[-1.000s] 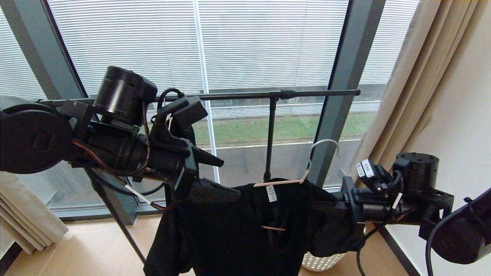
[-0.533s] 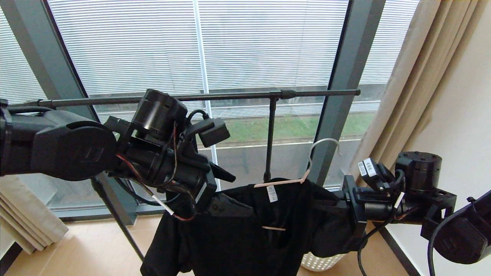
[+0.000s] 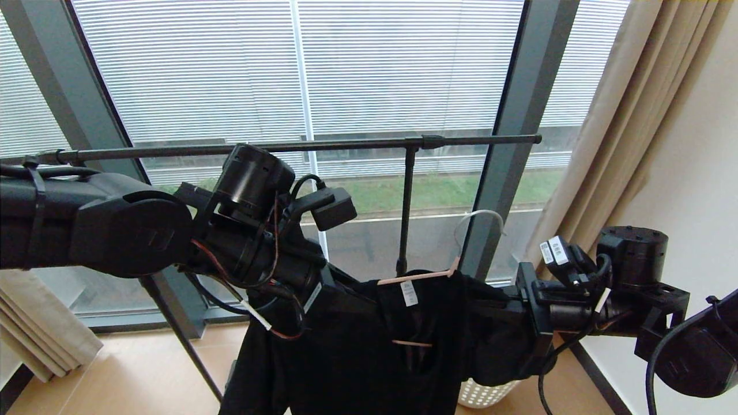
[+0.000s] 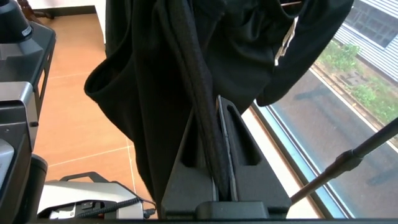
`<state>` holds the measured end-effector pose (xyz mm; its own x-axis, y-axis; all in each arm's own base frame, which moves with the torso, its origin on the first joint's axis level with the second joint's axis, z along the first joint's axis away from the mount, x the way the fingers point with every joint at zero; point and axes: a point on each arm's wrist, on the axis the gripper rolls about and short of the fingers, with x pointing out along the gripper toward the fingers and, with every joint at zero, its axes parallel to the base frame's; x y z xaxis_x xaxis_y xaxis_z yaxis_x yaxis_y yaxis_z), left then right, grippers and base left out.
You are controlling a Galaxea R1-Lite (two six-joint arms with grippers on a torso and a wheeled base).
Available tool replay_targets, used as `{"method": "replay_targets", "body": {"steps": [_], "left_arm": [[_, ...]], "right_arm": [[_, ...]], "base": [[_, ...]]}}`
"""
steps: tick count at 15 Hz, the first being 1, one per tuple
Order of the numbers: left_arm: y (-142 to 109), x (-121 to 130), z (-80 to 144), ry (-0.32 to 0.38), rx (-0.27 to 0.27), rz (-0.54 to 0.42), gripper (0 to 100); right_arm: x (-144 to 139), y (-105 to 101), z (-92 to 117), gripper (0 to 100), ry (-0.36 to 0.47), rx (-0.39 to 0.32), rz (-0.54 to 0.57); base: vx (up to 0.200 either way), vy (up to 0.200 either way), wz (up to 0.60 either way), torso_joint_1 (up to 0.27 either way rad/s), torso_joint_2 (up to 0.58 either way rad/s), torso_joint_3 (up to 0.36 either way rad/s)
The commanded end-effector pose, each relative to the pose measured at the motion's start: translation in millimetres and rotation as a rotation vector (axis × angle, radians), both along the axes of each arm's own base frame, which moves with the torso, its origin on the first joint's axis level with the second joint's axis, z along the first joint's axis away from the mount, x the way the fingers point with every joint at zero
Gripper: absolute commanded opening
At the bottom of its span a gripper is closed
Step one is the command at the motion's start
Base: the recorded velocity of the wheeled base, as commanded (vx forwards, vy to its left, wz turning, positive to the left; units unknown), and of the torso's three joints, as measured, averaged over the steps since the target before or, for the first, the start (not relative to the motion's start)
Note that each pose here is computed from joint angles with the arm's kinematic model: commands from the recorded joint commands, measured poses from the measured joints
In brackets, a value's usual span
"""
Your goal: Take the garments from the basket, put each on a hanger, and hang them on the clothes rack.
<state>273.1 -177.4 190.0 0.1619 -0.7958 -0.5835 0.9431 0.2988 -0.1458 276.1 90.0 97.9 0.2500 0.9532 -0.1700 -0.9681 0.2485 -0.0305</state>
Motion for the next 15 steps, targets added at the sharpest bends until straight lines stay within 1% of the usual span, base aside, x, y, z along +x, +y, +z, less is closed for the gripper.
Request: {"method": "replay_targets", "body": {"steps": [1,3,9,10,13,15], "left_arm": [[0.8,0.0,0.0,0.0,0.001,0.002,0],[3.4,-1.4,1.0,-0.001,0.0,0.007,0],[14.2,-14.3,14.4,-0.03,-0.019,0.018,0],[19.5,-16.2,15.5,-0.032,-0.02,0.03,0],[34.5,-26.3,21.6,-0.046,-0.028,0.058,0],[50.4,-33.4,27.2,-0.079,-0.045,0.097,0]], "right_arm": [[-0.2,-0.4,1.3,0,-0.005,0.002,0.0],[-0.7,-0.9,3.1,0,-0.009,0.004,0.001],[-1.3,-3.8,4.7,0,0.004,0.007,-0.012],[-0.7,-4.6,5.0,100,0.002,0.008,-0.015],[0.0,-6.2,5.7,100,-0.011,0.008,-0.021],[1.7,-11.3,6.6,100,-0.02,0.007,-0.039]], "base": [[0.0,0.0,0.0,0.0,0.0,0.0],[0.0,0.0,0.0,0.0,0.0,0.0],[0.0,0.0,0.0,0.0,0.0,0.0],[0.0,0.0,0.0,0.0,0.0,0.0],[0.0,0.0,0.0,0.0,0.0,0.0],[0.0,0.0,0.0,0.0,0.0,0.0]]}}
